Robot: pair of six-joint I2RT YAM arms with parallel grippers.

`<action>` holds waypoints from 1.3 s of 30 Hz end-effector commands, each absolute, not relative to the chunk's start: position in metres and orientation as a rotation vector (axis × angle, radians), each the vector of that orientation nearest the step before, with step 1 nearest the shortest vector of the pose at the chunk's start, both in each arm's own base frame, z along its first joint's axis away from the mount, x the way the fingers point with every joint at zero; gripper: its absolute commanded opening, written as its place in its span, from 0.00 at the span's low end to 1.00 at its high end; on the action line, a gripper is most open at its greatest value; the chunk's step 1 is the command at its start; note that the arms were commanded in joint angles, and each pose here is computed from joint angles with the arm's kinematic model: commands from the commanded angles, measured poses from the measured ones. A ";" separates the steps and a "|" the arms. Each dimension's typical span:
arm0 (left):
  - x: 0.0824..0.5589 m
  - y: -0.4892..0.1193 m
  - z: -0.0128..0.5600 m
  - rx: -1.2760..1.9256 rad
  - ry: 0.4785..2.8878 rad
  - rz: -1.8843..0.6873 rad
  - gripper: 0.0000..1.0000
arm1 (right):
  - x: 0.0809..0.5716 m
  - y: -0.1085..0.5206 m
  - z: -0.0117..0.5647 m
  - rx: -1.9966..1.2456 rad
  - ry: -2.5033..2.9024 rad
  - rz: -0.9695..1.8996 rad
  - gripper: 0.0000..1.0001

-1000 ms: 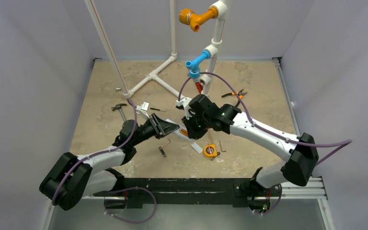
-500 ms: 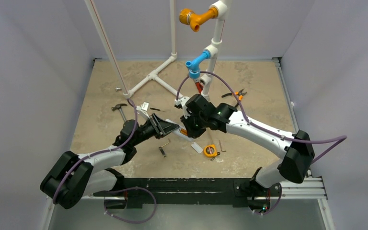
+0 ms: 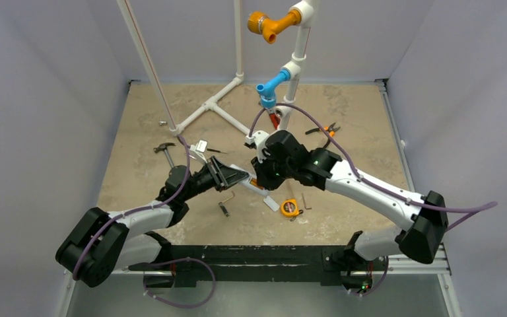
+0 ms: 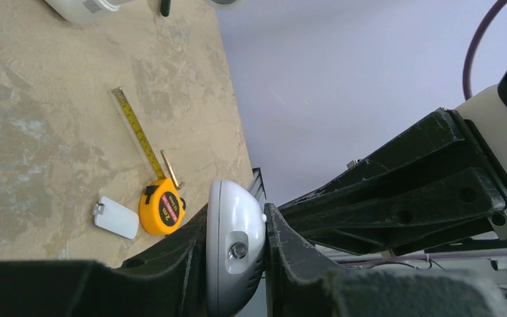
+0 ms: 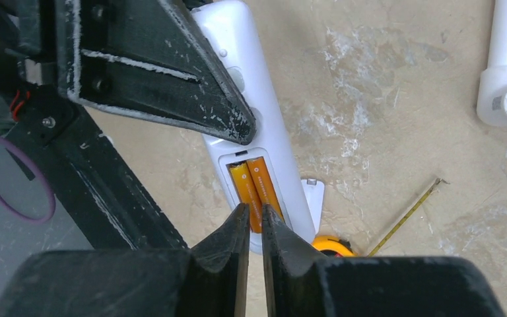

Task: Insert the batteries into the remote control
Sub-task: Load the battery into the remote control.

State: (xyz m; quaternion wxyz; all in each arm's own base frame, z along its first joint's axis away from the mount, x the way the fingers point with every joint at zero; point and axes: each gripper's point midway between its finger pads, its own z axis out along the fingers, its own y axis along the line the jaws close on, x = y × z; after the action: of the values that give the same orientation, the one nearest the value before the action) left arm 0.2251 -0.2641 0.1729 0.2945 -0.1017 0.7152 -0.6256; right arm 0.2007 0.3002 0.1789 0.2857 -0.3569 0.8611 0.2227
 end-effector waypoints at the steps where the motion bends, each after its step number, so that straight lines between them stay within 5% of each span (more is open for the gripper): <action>1: 0.222 -0.272 0.215 -0.155 1.765 -1.757 0.00 | 0.203 0.308 0.218 -0.956 2.078 0.687 0.14; 29: 0.208 -0.277 0.249 0.062 1.614 -1.817 0.00 | 0.217 0.271 0.241 -0.519 1.978 1.057 0.80; 39: 0.203 -0.281 0.263 0.138 1.541 -1.873 0.00 | 0.187 0.280 0.252 -0.677 1.868 1.487 0.80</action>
State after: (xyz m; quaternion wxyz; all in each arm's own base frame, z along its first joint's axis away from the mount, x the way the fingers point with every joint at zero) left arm 0.2075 -0.2777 0.2261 0.3178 0.0056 0.6469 -0.6931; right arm 0.2166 0.2633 0.2248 0.3583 -0.1877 0.7735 0.4879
